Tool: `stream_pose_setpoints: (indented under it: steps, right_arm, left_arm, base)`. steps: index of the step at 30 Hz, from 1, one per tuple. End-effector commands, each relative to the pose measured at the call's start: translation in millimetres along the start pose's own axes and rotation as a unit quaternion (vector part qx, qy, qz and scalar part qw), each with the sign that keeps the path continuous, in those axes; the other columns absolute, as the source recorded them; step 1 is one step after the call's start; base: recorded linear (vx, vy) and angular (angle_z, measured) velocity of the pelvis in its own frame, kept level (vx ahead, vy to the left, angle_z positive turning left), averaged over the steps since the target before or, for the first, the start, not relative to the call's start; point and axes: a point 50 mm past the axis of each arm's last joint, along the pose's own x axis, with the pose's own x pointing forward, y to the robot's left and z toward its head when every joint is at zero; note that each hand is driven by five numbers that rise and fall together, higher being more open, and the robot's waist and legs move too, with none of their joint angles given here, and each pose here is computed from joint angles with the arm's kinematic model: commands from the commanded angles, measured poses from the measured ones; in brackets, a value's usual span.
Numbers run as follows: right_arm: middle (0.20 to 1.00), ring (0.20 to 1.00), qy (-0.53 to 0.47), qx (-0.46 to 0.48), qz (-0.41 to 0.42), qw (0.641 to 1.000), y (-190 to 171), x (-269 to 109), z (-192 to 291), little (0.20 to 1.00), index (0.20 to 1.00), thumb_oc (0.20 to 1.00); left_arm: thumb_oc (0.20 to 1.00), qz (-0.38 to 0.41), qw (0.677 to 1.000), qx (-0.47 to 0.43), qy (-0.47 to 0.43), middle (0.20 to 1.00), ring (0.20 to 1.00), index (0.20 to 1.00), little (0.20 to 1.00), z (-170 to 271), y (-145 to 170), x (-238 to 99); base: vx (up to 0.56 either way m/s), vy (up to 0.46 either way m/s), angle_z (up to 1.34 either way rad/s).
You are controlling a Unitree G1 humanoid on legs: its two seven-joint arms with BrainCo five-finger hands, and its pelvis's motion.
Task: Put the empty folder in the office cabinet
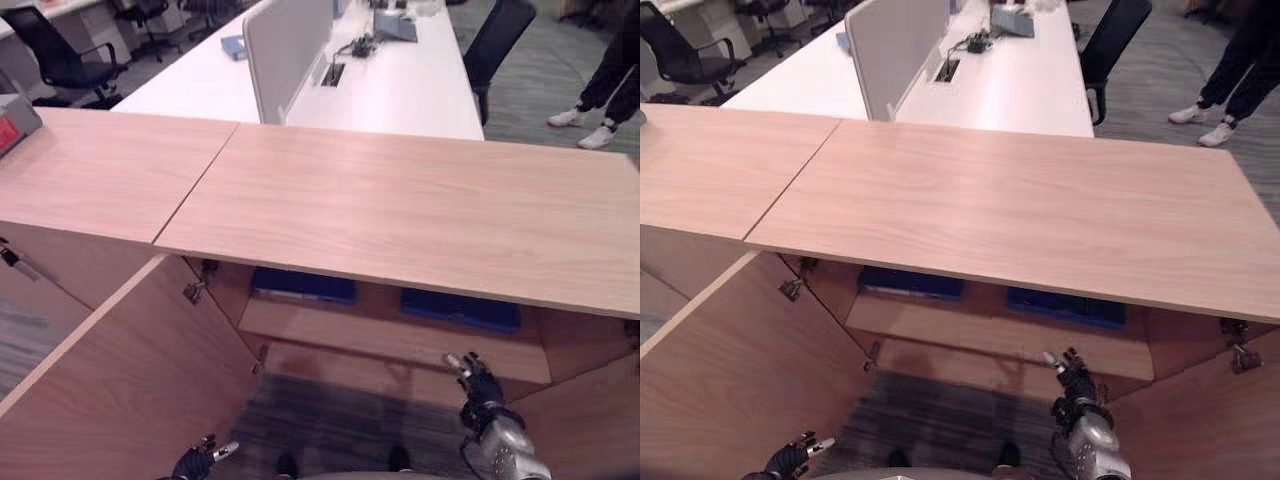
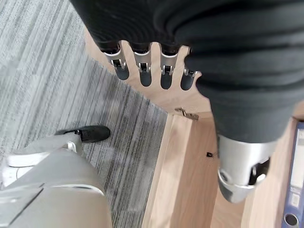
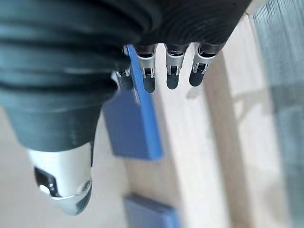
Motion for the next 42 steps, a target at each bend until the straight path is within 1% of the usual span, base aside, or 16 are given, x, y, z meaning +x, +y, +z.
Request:
stream_pose_setpoints:
  steps: [1,3,5,9,11,12,14,18,19,21,22,29,33,35,40,42]
  right_arm:
    - [1.0,1.0,-0.013,-0.11,0.039,0.993,10.2,5.7,12.3,1.0,1.0,1.0]
    - [1.0,1.0,-0.001,-0.128,0.049,0.991,16.5,5.0,5.4,1.0,1.0,1.0]
    - [1.0,1.0,0.004,-0.126,0.061,0.99,21.7,3.1,0.8,1.0,1.0,1.0]
    - [1.0,1.0,0.017,-0.154,0.077,0.985,28.8,2.1,-7.1,1.0,1.0,1.0]
    - [1.0,1.0,0.017,-0.154,0.077,0.985,28.9,2.1,-7.1,1.0,1.0,1.0]
    - [1.0,1.0,0.018,-0.172,0.081,0.982,29.2,2.5,-7.2,1.0,1.0,1.0]
    - [1.0,1.0,0.005,-0.187,0.084,0.979,29.8,3.5,-0.6,1.0,1.0,1.0]
    - [1.0,1.0,-0.005,-0.197,0.074,0.978,22.1,4.9,5.3,1.0,1.0,1.0]
    - [1.0,1.0,-0.009,-0.203,0.061,0.977,14.8,6.1,9.6,1.0,1.0,1.0]
    - [1.0,1.0,-0.012,-0.211,0.05,0.976,12.5,11.7,16.6,1.0,1.0,1.0]
    - [1.0,1.0,-0.01,-0.216,0.052,0.975,12.2,12.1,16.9,1.0,1.0,1.0]
    - [1.0,1.0,-0.002,-0.215,0.054,0.975,9.8,8.8,11.2,1.0,1.0,1.0]
    - [1.0,1.0,0.015,-0.21,0.045,0.977,4.7,6.7,3.4,1.0,1.0,1.0]
    - [1.0,1.0,0.016,-0.203,0.035,0.978,1.1,6.4,4.2,1.0,1.0,1.0]
    - [1.0,1.0,0.02,-0.188,0.026,0.982,2.4,8.0,3.2,1.0,1.0,1.0]
    - [1.0,1.0,0.014,-0.174,0.026,0.984,10.5,11.5,6.4,1.0,1.0,1.0]
  left_arm:
    - [1.0,0.017,0.999,0.019,-0.029,1.0,1.0,1.0,1.0,17.8,7.0,3.3]
    - [1.0,0.019,0.999,0.027,-0.034,1.0,1.0,1.0,1.0,23.1,5.7,4.8]
    - [1.0,0.017,0.998,0.028,-0.053,1.0,1.0,1.0,1.0,34.7,1.2,7.9]
    - [1.0,0.024,0.995,0.031,-0.087,1.0,1.0,1.0,1.0,55.2,-1.0,11.4]
    - [1.0,0.024,0.995,0.031,-0.087,1.0,1.0,1.0,1.0,55.1,-0.9,11.4]
    - [1.0,0.026,0.995,0.009,-0.099,1.0,1.0,1.0,1.0,59.6,-4.1,12.2]
    - [1.0,0.026,0.994,-0.003,-0.108,1.0,1.0,1.0,1.0,62.8,-6.6,12.6]
    - [1.0,0.013,0.993,-0.008,-0.121,1.0,1.0,1.0,1.0,69.4,-14.8,14.1]
    - [1.0,0.006,0.992,-0.008,-0.125,1.0,1.0,1.0,1.0,72.9,-20.3,15.4]
    - [1.0,-0.004,0.991,-0.004,-0.135,1.0,1.0,1.0,1.0,80.8,-27.3,16.7]
    - [1.0,-0.002,0.991,0.001,-0.135,1.0,1.0,1.0,1.0,78.8,-25.2,15.9]
    - [1.0,0.008,0.992,-0.006,-0.125,1.0,1.0,1.0,1.0,72.4,-21.6,15.4]
    - [1.0,0.0,0.994,0.005,-0.111,1.0,1.0,1.0,1.0,66.6,-26.3,16.6]
    - [1.0,-0.012,0.993,0.021,-0.116,1.0,1.0,1.0,1.0,70.9,-30.9,17.2]
    - [1.0,-0.015,0.991,0.058,-0.123,1.0,1.0,1.0,1.0,77.1,-28.4,16.7]
    - [1.0,-0.013,0.989,0.07,-0.133,1.0,1.0,1.0,1.0,85.5,-25.3,16.5]
  base:
    - [-0.05,0.056,-0.04]
    - [-0.09,0.038,-0.05]
    - [-0.12,0.054,0.12]
    - [-0.08,-0.028,0.74]
    - [-0.03,-0.094,0.7]
    - [-0.08,-0.152,0.49]
    - [-0.1,-0.15,0.46]
    - [-0.15,-0.091,0.82]
    - [-0.21,0.014,1.28]
    - [-0.34,0.078,1.33]
    - [-0.24,0.078,1.02]
    - [-0.1,0.099,0.6]
    - [-0.12,0.237,0.87]
    - [-0.07,0.237,0.48]
    - [-0.03,0.289,0.26]
    - [-0.07,0.301,0.21]
